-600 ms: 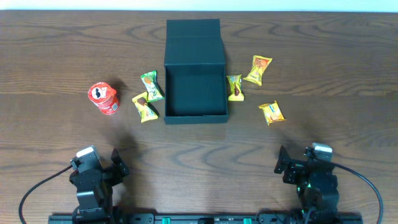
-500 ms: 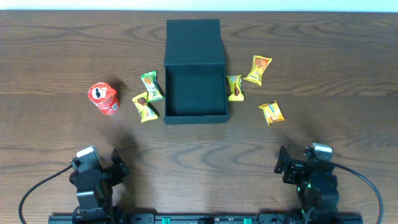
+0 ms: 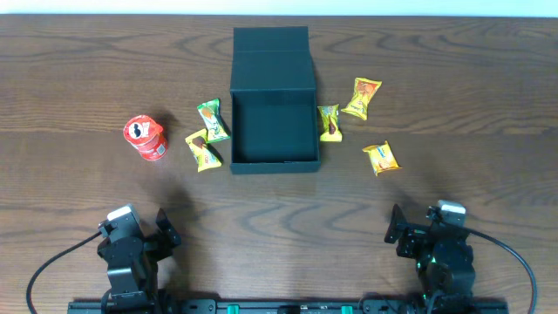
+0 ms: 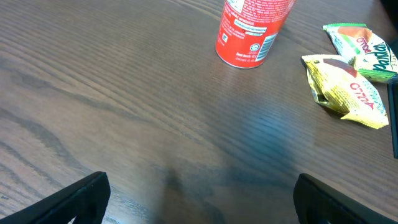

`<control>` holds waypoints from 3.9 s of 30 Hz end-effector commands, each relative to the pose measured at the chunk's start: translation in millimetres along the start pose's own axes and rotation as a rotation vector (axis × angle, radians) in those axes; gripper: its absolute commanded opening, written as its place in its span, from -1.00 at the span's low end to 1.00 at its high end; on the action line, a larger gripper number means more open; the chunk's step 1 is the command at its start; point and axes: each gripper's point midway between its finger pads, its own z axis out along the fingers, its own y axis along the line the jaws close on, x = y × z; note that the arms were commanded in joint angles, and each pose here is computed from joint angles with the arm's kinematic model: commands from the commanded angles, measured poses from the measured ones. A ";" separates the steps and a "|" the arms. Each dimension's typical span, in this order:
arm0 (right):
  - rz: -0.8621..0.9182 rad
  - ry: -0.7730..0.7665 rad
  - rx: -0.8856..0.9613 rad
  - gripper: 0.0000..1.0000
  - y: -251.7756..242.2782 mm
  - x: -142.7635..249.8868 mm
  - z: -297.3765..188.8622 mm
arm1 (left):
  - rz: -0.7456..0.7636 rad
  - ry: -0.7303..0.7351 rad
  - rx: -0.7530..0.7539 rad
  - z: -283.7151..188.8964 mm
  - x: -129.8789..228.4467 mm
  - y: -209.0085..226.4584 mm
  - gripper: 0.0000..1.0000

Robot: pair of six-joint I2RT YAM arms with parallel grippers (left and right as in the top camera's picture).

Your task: Pack container

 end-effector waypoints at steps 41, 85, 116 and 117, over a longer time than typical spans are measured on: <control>0.020 0.005 0.005 0.99 -1.5 3.4 1.8 | -0.271 0.083 0.303 -7.4 5.5 -52.7 0.91; 0.020 0.005 0.005 0.99 -1.4 3.3 1.8 | 0.149 0.401 -0.081 106.3 -65.0 -36.4 0.91; 0.020 0.005 0.005 0.99 -1.5 3.4 1.8 | 0.147 0.308 -0.159 179.4 -59.4 -30.5 0.91; 0.020 0.005 0.005 0.99 -1.5 3.4 1.8 | 0.144 0.297 -0.157 181.6 -61.3 -31.4 0.91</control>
